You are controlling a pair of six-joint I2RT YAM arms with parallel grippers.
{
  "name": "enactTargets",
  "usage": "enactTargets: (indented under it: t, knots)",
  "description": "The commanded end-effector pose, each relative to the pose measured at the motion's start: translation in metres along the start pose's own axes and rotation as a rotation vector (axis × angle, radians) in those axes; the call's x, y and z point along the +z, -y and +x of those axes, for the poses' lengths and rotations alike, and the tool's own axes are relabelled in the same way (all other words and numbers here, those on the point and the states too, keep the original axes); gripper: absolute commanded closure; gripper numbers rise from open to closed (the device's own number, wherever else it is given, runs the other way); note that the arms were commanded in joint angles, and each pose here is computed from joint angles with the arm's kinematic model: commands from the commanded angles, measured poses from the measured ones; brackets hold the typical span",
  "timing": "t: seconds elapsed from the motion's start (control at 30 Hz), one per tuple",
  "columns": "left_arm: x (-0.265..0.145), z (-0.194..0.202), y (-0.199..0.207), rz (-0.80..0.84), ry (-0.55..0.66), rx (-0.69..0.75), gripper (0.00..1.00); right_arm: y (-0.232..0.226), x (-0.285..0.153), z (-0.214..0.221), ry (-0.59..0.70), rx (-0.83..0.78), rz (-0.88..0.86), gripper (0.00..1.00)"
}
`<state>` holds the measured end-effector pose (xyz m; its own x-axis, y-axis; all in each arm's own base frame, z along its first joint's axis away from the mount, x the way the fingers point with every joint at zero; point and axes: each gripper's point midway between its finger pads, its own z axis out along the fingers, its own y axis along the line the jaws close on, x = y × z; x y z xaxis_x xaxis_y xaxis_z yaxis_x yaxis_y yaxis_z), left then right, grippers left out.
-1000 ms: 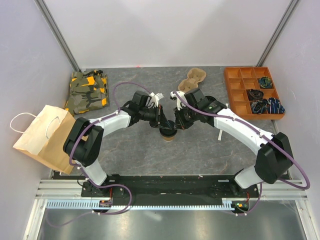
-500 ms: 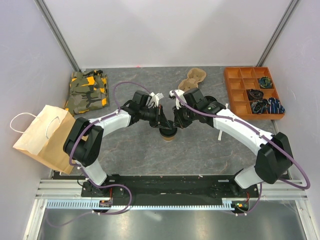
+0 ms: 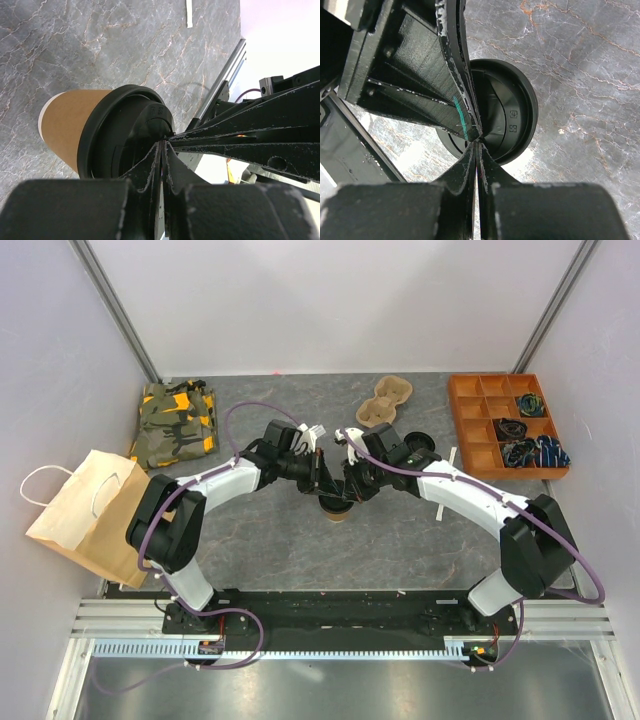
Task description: Pack the takeout coffee
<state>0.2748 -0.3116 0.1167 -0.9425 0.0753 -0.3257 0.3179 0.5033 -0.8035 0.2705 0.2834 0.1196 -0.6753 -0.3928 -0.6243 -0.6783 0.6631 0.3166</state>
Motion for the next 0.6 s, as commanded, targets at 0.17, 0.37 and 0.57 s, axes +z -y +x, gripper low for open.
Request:
enactTargets:
  t: [0.17,0.37,0.57]
  knots:
    - [0.002,-0.005,-0.011,-0.051,0.008,0.051,0.91,-0.02,-0.014,-0.026,0.038,-0.011,-0.055,0.91]
    - [-0.015,-0.029,0.038,0.067,0.072,0.168,0.85,-0.042,-0.034,-0.055,0.089,-0.04,-0.142,0.88]
    - [-0.045,-0.038,0.086,0.15,0.125,0.243,0.65,-0.04,-0.054,-0.075,0.134,-0.019,-0.167,0.82]
